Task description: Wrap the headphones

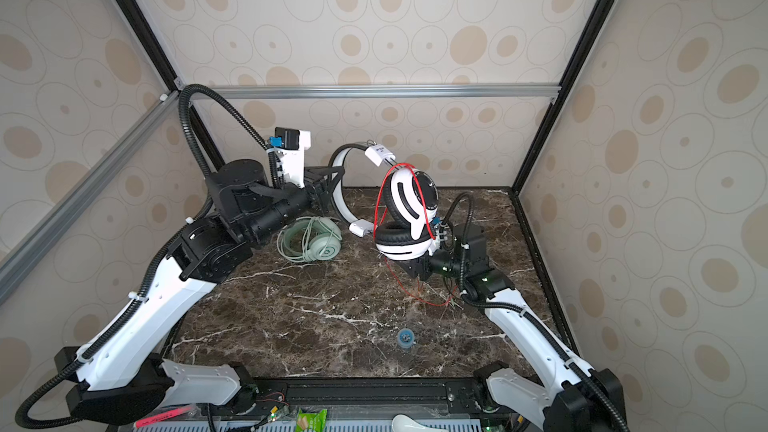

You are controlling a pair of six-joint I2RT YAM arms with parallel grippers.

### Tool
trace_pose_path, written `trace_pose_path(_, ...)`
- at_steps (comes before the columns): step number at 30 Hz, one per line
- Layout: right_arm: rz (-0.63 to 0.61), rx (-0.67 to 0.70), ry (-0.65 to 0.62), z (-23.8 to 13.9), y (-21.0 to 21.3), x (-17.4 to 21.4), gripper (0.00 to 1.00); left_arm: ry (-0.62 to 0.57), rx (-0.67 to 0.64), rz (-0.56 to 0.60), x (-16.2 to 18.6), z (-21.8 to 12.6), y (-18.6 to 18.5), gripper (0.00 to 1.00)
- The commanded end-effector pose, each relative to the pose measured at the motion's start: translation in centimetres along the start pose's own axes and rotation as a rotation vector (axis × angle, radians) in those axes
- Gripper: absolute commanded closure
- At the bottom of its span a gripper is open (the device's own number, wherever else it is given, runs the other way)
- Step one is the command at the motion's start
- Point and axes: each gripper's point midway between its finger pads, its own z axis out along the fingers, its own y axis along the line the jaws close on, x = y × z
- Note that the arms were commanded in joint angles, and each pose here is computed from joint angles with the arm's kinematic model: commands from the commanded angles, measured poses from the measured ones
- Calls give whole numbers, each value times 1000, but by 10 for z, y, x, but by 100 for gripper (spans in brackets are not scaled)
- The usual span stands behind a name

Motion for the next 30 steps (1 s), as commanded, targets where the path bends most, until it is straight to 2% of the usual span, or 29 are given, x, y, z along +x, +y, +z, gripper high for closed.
trace_pose_path(1,23,-9,-42,1,-2,-8,52,-188,18,-93,-60,-24,-9,100)
trace_pose_path(8,106,-13,-59,4,-7,2,53,-260,-36,-139,-70,-28,3,100)
trace_pose_path(16,144,-4,-49,6,-12,13,54,-334,-73,-184,-84,-31,10,100)
trace_pose_path(23,149,-5,-40,9,-15,17,65,-411,-74,-239,-97,-37,13,100)
trace_pose_path(30,148,-16,-38,12,-16,17,73,-440,-73,-260,-104,-37,13,100)
